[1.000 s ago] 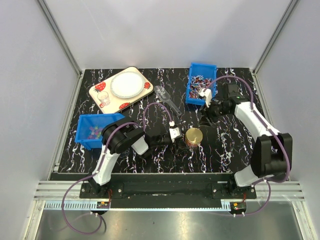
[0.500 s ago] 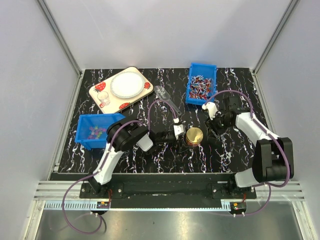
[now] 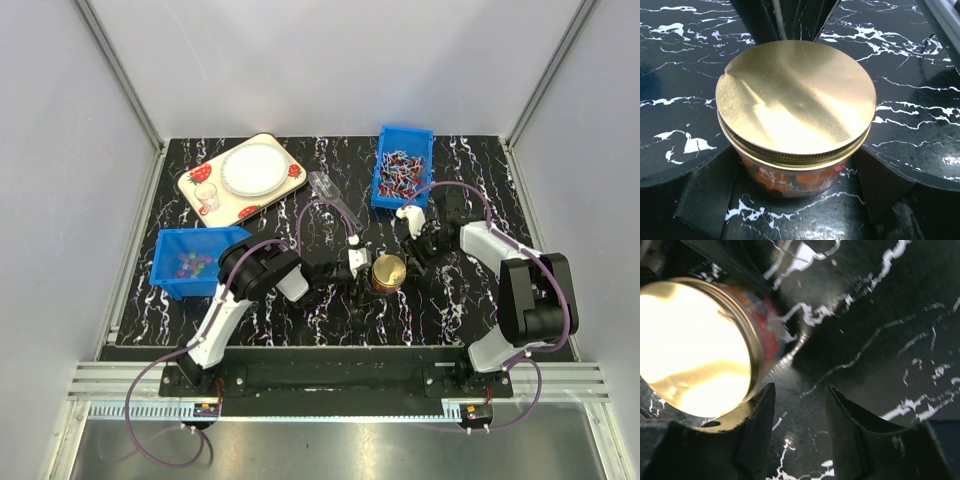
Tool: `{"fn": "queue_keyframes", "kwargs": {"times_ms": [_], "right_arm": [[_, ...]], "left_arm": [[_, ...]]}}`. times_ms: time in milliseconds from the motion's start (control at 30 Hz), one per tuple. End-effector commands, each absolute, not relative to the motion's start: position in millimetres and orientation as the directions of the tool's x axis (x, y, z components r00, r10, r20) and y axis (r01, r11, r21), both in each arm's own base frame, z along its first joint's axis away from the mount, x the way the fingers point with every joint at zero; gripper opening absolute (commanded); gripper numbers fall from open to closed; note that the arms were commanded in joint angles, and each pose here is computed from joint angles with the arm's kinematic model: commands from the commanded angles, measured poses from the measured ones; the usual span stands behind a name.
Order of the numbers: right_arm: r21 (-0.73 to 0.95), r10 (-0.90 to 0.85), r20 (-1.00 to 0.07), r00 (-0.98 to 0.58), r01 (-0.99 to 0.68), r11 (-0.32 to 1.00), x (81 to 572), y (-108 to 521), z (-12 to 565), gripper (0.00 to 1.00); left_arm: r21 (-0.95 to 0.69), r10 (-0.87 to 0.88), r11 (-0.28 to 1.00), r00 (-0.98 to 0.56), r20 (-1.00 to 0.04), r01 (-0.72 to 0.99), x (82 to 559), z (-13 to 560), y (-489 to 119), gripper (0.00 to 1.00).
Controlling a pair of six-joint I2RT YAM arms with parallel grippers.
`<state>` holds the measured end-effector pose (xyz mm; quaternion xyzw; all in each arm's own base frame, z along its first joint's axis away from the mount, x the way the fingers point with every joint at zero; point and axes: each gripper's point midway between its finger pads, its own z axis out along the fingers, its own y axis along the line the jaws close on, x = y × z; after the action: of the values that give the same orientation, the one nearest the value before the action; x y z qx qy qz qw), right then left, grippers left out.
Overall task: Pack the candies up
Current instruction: Screw the bottle lid onto the packing bottle.
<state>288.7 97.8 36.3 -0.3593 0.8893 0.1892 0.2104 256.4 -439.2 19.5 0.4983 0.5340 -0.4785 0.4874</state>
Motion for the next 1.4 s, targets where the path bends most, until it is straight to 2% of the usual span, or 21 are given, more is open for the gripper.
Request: {"fn": "queue_keyframes", "kwargs": {"times_ms": [0,267,433,633,800,1000,1367], "right_arm": [[0.198,-0.543,-0.566,-0.620,-0.742,0.641,297.0,119.6,45.9,0.50],[0.180,-0.561,-0.562,-0.607,-0.753,0.633,294.1,118.2,46.9,0.51],[0.089,-0.575,-0.608,-0.548,-0.767,0.636,302.6,107.2,72.5,0.53],[0.061,-0.574,-0.649,-0.499,-0.786,0.615,322.3,111.1,107.4,0.53],[0.152,-0.525,-0.696,-0.490,-0.815,0.559,329.7,133.3,122.6,0.54],[0.320,-0.491,-0.680,-0.544,-0.823,0.469,330.8,163.3,110.8,0.53],[0.428,-0.474,-0.679,-0.560,-0.827,0.364,319.8,182.9,106.3,0.51]], "left_arm": [[0.010,-0.008,0.008,0.010,-1.000,1.000,254.2,31.7,-446.8,0.99],[0.015,0.003,0.003,0.015,-1.000,1.000,253.2,28.2,-446.6,0.99],[0.021,0.012,-0.003,0.021,-1.000,1.000,251.0,25.5,-445.6,0.85],[0.064,0.020,-0.002,0.064,-0.998,0.998,251.3,21.9,-443.1,0.79],[0.084,0.017,-0.009,0.085,-0.996,0.996,248.5,20.2,-442.5,0.78],[0.085,0.015,-0.012,0.085,-0.996,0.996,247.7,19.3,-443.0,0.79],[0.072,0.017,-0.014,0.072,-0.997,0.997,247.9,18.1,-444.1,0.77]]}}
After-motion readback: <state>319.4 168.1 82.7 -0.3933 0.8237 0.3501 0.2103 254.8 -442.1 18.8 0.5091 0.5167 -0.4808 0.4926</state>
